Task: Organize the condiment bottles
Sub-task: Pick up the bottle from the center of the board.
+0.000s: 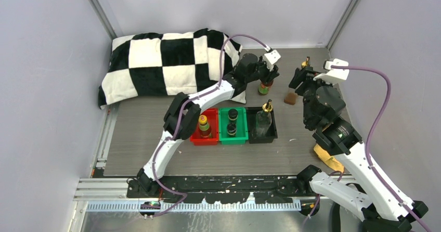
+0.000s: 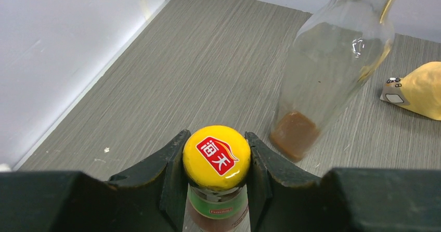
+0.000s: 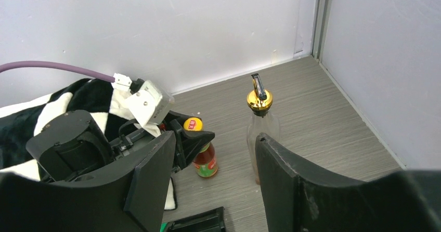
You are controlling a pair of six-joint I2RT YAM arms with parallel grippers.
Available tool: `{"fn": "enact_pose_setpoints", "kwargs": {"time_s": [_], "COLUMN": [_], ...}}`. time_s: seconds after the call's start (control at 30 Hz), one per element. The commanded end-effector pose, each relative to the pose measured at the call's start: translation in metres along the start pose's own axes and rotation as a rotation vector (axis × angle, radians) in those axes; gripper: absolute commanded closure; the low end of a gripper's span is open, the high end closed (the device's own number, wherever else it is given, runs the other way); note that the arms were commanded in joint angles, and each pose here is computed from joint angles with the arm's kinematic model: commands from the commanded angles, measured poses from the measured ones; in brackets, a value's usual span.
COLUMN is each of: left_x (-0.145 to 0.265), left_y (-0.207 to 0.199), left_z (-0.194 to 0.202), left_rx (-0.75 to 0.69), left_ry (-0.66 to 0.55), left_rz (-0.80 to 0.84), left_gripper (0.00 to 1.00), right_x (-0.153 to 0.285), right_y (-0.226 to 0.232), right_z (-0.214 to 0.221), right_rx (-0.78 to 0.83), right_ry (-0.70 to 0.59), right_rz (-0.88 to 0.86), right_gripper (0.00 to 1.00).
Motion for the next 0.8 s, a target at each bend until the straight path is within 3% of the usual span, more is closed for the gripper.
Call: {"fn": "enact_pose_setpoints", "kwargs": {"time_s": [0.0, 0.77], "left_x": [0.038, 0.13], "left_y": [-0.006, 0.006], "left_z": [-0.117, -0.173], "left_rx": [-0.111, -0.161], "left_ry": [-0.286, -0.298], "left_rz": [-0.018, -0.163], "left_gripper": [1.0, 1.0], "right_x": [0.004, 0.006], "right_y": [-0.003, 0.0], "right_z": [-0.008, -0.008], "right_rx": [-0.041, -0.073], "right_ry": [-0.033, -0.036], "right_rz": [-0.002, -0.031], "right_gripper": [0.37, 0.37]}}
Point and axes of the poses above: each gripper's point midway between its finger pads, its own x axis back along the fingers, its own y axis along the line the jaws close on, z = x × y, the point moved 9 cm from there along x, back along the fingers, and after that the axes turned 13 degrees about x, right-handed, at the moved point
